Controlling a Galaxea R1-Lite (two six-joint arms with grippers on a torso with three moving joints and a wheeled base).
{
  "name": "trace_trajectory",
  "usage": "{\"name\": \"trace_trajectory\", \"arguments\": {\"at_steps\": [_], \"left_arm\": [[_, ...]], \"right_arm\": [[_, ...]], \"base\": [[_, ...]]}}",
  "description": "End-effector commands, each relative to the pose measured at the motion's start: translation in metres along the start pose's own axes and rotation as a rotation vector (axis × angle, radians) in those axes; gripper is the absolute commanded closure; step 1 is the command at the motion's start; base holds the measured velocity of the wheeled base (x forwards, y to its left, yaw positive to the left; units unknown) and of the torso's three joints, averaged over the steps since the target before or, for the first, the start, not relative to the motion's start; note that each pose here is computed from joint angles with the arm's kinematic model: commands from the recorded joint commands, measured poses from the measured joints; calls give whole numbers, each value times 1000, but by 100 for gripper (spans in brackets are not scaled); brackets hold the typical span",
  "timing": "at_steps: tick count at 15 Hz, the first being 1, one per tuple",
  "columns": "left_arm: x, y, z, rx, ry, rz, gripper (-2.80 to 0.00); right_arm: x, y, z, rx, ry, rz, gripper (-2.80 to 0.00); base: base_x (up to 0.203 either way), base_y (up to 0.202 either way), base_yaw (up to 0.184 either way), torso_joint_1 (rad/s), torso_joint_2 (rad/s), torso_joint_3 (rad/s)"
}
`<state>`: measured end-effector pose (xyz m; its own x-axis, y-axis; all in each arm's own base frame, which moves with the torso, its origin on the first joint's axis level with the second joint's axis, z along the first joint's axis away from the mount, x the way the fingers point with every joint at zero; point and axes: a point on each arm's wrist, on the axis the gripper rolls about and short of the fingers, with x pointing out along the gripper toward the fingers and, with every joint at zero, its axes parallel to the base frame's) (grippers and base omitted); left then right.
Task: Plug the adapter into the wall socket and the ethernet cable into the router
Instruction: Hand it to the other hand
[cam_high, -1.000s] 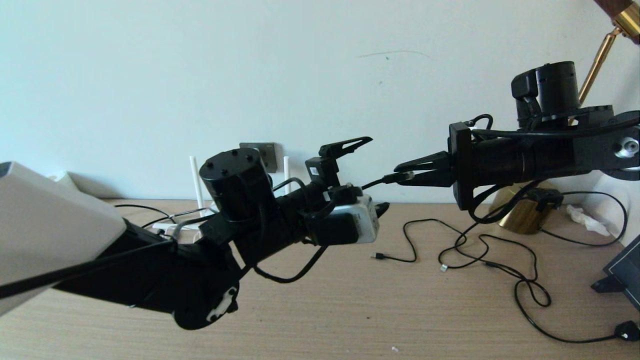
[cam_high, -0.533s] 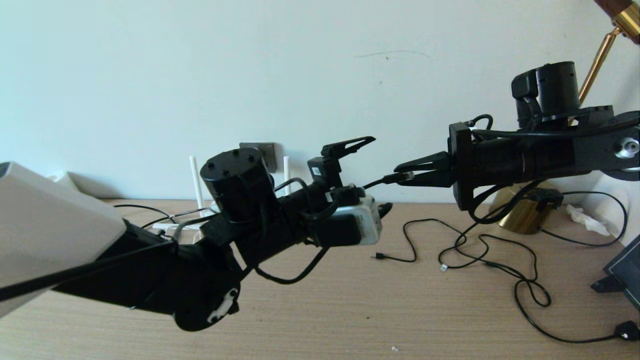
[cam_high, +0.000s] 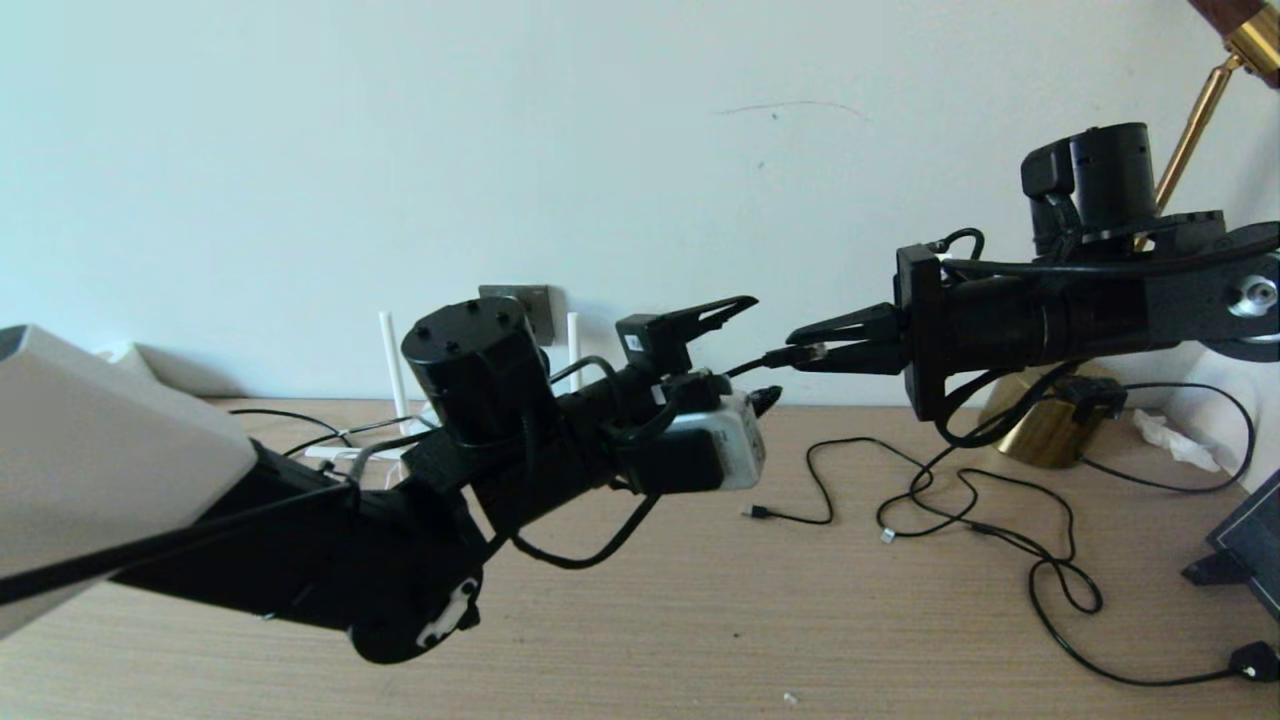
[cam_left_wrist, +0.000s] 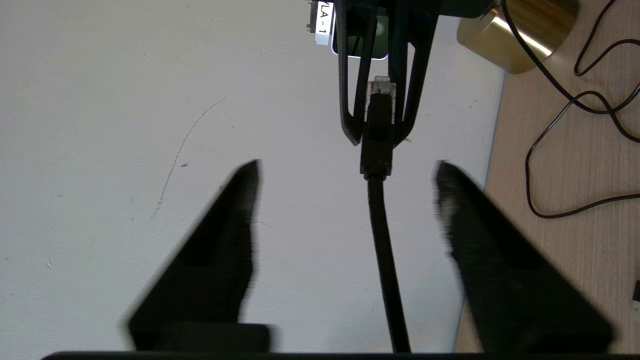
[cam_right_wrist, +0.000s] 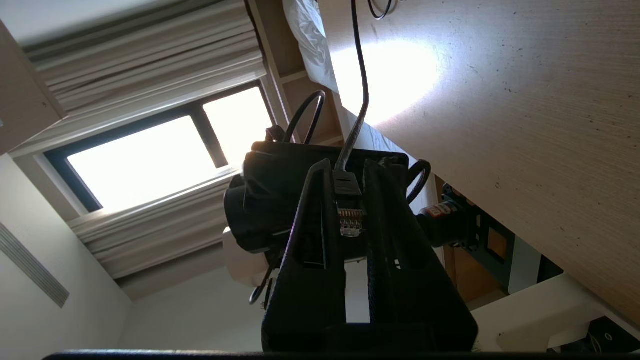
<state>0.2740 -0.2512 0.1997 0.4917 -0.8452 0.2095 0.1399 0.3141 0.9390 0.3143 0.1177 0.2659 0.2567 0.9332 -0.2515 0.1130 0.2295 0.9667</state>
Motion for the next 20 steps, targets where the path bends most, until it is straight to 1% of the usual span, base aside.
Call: {"name": "trace_trajectory", "arguments": {"at_steps": [1, 5, 10, 11, 12, 14, 15, 16, 17, 18, 20], "left_arm": [[0, -1, 1, -1, -5, 0, 0], [3, -5, 8, -10, -22, -6, 0], [3, -5, 7, -11, -21, -5, 0], [3, -5, 8, -12, -21, -5, 0], [3, -5, 8, -12, -21, -5, 0], [2, -4, 8, -11, -21, -3, 0], [-1, -5, 7, -28, -11, -10, 0], [-6, -6, 7, -85, 15, -15, 0], [-15, -2, 9, -153, 51, -5, 0], [-27, -1, 7, -255, 99, 0, 0], [-44, -3, -6, -497, 210, 35, 0]], "right_arm": [[0, 0, 0, 7, 5, 1, 0], [1, 1, -1, 5, 8, 2, 0], [3, -1, 2, 10, 9, -1, 0], [3, -1, 2, 8, 10, -1, -233], [4, -1, 2, 6, 10, -2, -280], [5, -2, 3, 11, 5, -5, -280], [5, -3, 4, 14, -14, -13, -280], [4, -4, 4, 10, -62, -29, -280], [-1, -1, 0, -9, -119, -42, -280], [-9, 2, -9, -47, -183, -56, -280], [-26, 6, -31, -174, -310, -105, -280]], "base": [[0, 0, 0, 0, 0, 0], [0, 0, 0, 0, 0, 0], [0, 0, 0, 0, 0, 0], [0, 0, 0, 0, 0, 0], [0, 0, 0, 0, 0, 0], [0, 0, 0, 0, 0, 0], [0, 0, 0, 0, 0, 0], [0, 0, 0, 0, 0, 0], [0, 0, 0, 0, 0, 0], [0, 0, 0, 0, 0, 0], [0, 0, 0, 0, 0, 0]]}}
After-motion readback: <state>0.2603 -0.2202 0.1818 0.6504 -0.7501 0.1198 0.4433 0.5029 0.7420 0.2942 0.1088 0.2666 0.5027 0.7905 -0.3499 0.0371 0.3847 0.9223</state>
